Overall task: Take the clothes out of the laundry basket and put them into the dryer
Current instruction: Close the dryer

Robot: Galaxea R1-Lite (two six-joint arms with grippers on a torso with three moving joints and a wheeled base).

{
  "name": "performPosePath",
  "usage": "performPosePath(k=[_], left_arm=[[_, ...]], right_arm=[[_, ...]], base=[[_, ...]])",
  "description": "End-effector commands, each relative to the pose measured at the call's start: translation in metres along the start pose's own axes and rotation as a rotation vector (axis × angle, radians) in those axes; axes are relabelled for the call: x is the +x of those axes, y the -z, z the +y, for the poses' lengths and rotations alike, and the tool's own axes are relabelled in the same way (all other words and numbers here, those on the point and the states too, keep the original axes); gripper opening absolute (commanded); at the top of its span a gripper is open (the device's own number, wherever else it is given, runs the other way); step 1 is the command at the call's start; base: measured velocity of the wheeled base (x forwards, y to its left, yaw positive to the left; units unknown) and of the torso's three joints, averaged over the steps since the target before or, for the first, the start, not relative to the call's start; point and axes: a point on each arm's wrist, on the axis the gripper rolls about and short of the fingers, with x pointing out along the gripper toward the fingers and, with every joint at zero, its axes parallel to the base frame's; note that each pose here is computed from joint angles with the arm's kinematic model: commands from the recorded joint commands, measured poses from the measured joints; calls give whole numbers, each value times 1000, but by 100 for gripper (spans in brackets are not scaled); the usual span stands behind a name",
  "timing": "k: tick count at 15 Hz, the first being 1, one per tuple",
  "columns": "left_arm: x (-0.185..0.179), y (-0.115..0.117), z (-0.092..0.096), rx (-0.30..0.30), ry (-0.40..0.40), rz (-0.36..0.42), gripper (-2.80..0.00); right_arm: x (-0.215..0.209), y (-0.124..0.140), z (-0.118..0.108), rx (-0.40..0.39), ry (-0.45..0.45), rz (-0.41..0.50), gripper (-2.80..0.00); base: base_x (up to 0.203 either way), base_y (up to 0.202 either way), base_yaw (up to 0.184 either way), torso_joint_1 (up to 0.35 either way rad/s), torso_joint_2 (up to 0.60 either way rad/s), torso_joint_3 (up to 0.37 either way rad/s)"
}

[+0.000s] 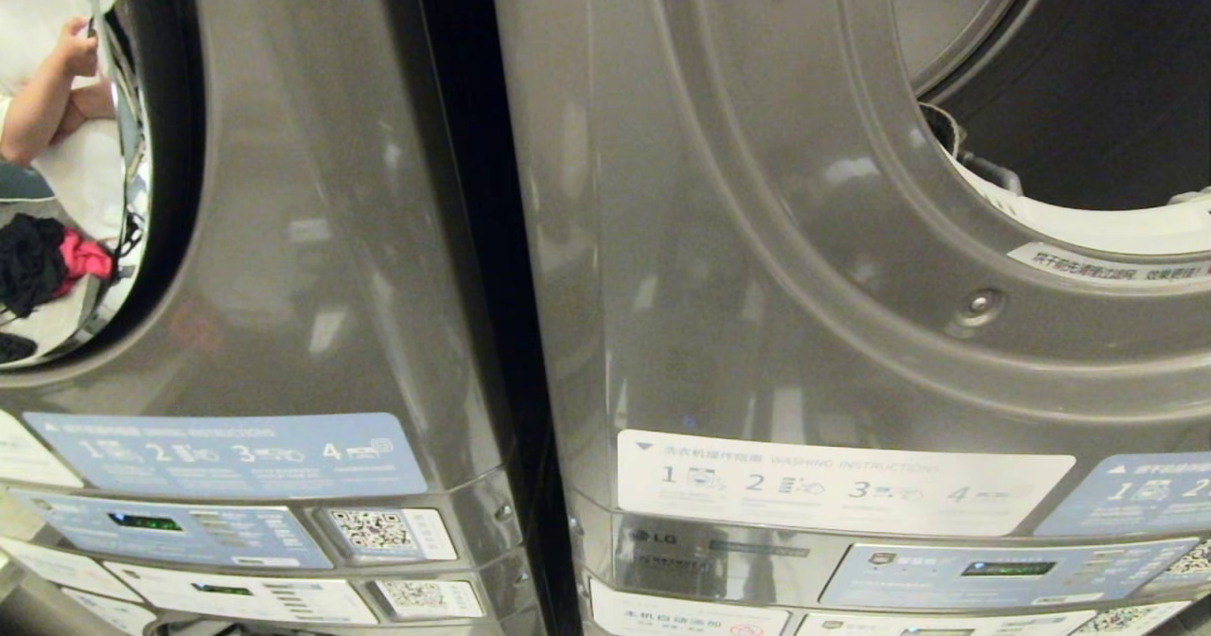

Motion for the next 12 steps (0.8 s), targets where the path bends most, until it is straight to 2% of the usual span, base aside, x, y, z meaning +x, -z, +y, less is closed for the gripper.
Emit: performPosePath(k=[1,12], left_arm=[[0,0,0,0,0,0,-280],[0,0,0,0,0,1,-280]], right_arm=[[0,0,0,0,1,1,-280],[1,0,0,3,-1,-13,-280]], base=[[0,0,0,0,0,0],[0,0,0,0,0,0]])
